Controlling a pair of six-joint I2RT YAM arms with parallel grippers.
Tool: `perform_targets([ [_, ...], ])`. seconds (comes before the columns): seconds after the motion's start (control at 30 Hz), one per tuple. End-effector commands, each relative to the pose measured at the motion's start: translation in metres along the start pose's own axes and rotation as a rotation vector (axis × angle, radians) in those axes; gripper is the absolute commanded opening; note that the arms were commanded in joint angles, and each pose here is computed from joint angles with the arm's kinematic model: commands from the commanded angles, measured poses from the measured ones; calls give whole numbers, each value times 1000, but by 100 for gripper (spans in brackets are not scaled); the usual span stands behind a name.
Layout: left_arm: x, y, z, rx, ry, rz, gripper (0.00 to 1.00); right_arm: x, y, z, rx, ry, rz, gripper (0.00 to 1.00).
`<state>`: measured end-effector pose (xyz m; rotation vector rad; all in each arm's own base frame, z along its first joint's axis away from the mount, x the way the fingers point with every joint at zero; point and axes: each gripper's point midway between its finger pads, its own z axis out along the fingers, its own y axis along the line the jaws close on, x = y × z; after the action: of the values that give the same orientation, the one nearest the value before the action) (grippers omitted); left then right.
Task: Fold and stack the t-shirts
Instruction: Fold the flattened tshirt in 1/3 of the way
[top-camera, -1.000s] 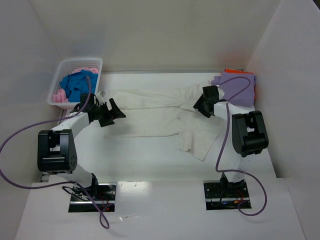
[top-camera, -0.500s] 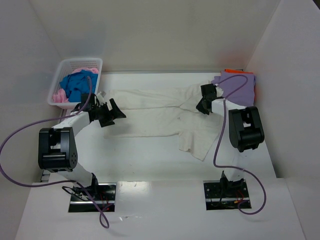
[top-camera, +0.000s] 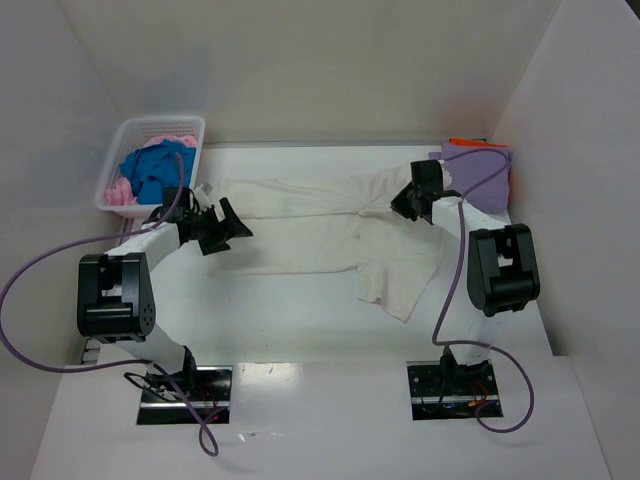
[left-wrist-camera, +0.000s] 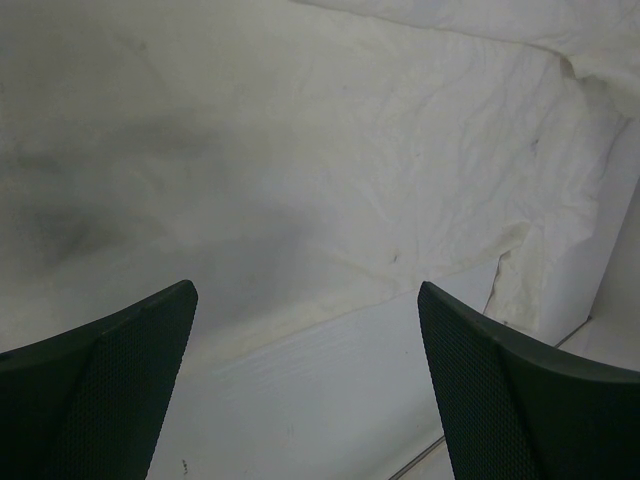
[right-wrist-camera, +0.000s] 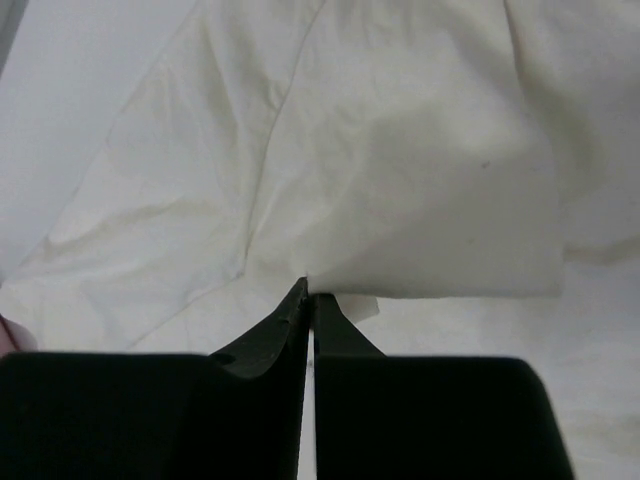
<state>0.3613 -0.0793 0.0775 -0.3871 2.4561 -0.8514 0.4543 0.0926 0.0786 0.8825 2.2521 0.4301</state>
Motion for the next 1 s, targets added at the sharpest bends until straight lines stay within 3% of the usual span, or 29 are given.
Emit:
perform_targets([
  [0.0,-18,-13,-2,54,-38,57,99,-33,5,-18,2,-136,28,8],
  [0.1,-17,-15,-3,63,-34,57,99,-36,-4,-17,30,-152,34,18],
  [0.17,-17,-15,-3,63,-34,57,99,-32,-9,-11,45,-140,22,34],
  [0.2,-17,-15,-3,63,-34,57,99,-27,-12,-8,55,-114,10,52],
  [0.27,-17,-15,-3,63,-34,57,99,-22,-14,0,67,-86,-11,63],
  [0.67,-17,-15,-3,63,-34,57,99,12,-15,-18,10,-61,-148,67],
  [0.97,-18,-17,-5,66,-41,62,99,30,-10,-4,35,-52,-162,68],
])
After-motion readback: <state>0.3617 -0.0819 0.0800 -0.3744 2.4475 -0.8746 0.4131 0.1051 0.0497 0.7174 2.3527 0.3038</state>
